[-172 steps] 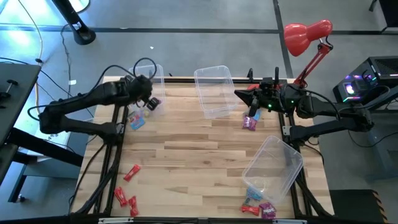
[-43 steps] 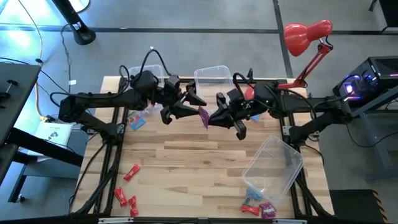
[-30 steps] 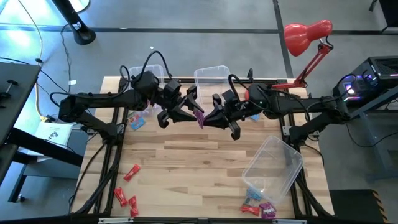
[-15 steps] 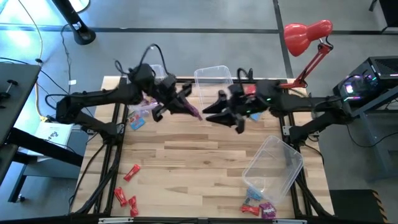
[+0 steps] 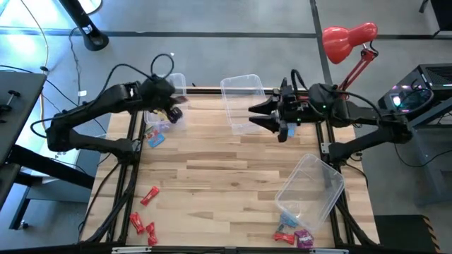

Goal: Sort candy
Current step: Put the purple candy into the top left transparent bin

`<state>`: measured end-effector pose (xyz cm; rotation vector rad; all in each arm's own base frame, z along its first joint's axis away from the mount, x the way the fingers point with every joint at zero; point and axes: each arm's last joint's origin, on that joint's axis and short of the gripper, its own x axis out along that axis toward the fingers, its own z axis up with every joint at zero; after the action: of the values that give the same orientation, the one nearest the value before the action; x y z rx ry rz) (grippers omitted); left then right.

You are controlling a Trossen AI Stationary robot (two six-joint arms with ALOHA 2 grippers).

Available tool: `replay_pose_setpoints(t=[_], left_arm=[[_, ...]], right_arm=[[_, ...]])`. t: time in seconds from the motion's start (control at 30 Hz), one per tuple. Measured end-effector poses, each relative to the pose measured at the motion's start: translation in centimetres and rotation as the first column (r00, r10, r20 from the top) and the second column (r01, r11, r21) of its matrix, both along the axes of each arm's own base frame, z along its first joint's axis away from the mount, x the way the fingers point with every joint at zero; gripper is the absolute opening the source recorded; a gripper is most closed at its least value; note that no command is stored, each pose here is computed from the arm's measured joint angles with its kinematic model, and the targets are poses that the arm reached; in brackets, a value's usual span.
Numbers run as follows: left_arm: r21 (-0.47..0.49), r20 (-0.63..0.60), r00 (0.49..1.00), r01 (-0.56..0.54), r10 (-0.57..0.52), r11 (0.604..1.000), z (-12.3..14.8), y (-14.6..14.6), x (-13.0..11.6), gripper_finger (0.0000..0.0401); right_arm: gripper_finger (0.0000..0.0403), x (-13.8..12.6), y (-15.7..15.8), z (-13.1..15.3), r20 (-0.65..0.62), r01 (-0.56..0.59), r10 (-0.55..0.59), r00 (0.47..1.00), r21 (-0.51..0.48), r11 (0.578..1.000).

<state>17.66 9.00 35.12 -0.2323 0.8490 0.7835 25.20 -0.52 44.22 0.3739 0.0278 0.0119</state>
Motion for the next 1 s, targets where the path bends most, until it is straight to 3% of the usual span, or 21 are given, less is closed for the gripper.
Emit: replay_pose_setpoints(t=[0.1,0.17,0.4,0.57,0.7,0.83,1.0], left_arm=[[0.003,-0.123,0.973,-0.198,0.197,0.98,-1.2,0.0,-0.9,0.0011],[0.009,-0.164,0.954,-0.254,0.252,0.967,-2.1,0.1,-1.0,0.0018],[0.02,-0.293,0.918,-0.273,0.267,0.962,-5.7,0.9,-0.8,0.0083],[0.005,-0.296,0.912,-0.295,0.284,0.955,-5.4,1.6,-0.9,0.0149],[-0.088,-0.185,0.95,-0.272,0.252,0.958,-3.6,1.6,-0.7,0.0192],[-0.175,0.056,0.987,-0.139,0.151,0.975,-1.4,0.8,-0.1,0.0216],[-0.126,0.343,0.939,0.034,0.011,0.991,1.2,-0.5,0.6,0.0222]], right_arm=[[0.0195,0.2,-0.5,-0.5,-0.039,0.061,-0.061,0.997,-0.01,0.998],[0.0195,0.2,-0.9,-0.8,-0.067,0.087,-0.087,0.994,-0.012,0.996],[0.0195,-0.2,-1.4,-0.6,-0.067,0.1,-0.101,0.993,-0.011,0.995],[0.0195,-0.2,-1.2,-0.7,-0.072,0.063,-0.063,0.995,-0.008,0.998],[0.0195,-0.2,-1.0,-0.6,-0.071,-0.02,0.023,0.997,0.037,0.999],[0.0195,-0.2,0.4,-0.5,-0.057,-0.197,0.207,0.977,0.147,0.969],[0.0195,-0.4,4.1,-0.9,-0.096,-0.328,0.367,0.925,0.285,0.901]])
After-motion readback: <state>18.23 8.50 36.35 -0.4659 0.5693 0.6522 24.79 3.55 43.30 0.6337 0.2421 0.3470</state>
